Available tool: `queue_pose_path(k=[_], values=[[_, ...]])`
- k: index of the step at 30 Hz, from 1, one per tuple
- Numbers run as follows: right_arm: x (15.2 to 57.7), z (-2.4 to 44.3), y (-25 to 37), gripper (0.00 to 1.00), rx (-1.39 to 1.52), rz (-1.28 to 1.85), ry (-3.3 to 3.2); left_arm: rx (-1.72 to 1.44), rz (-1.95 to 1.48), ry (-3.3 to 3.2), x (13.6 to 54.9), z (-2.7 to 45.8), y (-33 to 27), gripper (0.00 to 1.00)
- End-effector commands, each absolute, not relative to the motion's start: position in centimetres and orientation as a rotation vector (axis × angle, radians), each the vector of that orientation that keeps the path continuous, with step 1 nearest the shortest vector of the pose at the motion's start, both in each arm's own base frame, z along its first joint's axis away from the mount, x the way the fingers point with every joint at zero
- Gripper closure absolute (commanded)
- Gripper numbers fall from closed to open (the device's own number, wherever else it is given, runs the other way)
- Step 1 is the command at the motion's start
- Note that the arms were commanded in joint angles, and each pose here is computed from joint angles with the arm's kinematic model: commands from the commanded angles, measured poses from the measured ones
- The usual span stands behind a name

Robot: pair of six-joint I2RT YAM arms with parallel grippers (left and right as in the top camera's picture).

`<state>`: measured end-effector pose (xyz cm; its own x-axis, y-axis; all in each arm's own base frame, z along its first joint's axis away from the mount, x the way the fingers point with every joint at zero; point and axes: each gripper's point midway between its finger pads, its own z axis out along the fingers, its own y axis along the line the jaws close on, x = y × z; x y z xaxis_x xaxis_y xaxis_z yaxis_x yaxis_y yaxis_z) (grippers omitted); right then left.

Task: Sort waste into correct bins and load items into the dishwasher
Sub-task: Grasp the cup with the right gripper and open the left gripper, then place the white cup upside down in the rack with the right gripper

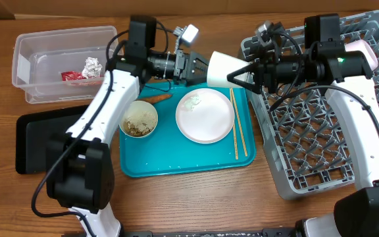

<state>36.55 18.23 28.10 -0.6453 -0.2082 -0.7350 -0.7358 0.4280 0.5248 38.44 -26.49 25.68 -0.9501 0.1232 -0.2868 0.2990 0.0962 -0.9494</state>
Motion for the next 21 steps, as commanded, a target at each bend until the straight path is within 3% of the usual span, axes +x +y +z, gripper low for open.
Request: queue_pose_path(k=[1,6,10,16,21], values=[[39.8,24.4,14.0,0.63,-0.513,0.81,2.377,0.358,-1.75,2.253,41.1,24.1,-24.5,0.3],[41.4,23.2,7.8,0.64,-0.154,0.555,2.517,0.172,-1.436,2.438,42.5,20.0,-19.9,0.28],[41.1,24.3,0.3,0.7,0.19,0.327,2.572,-0.005,-1.014,2.628,41.8,17.7,-13.5,0.25],[38.6,26.4,-8.8,0.73,0.542,0.084,2.557,-0.203,-0.536,2.671,39.5,19.9,-5.7,0.21],[37.4,26.5,-14.3,0.76,0.773,-0.009,2.485,-0.24,-0.35,2.626,38.0,22.3,-3.3,0.15]])
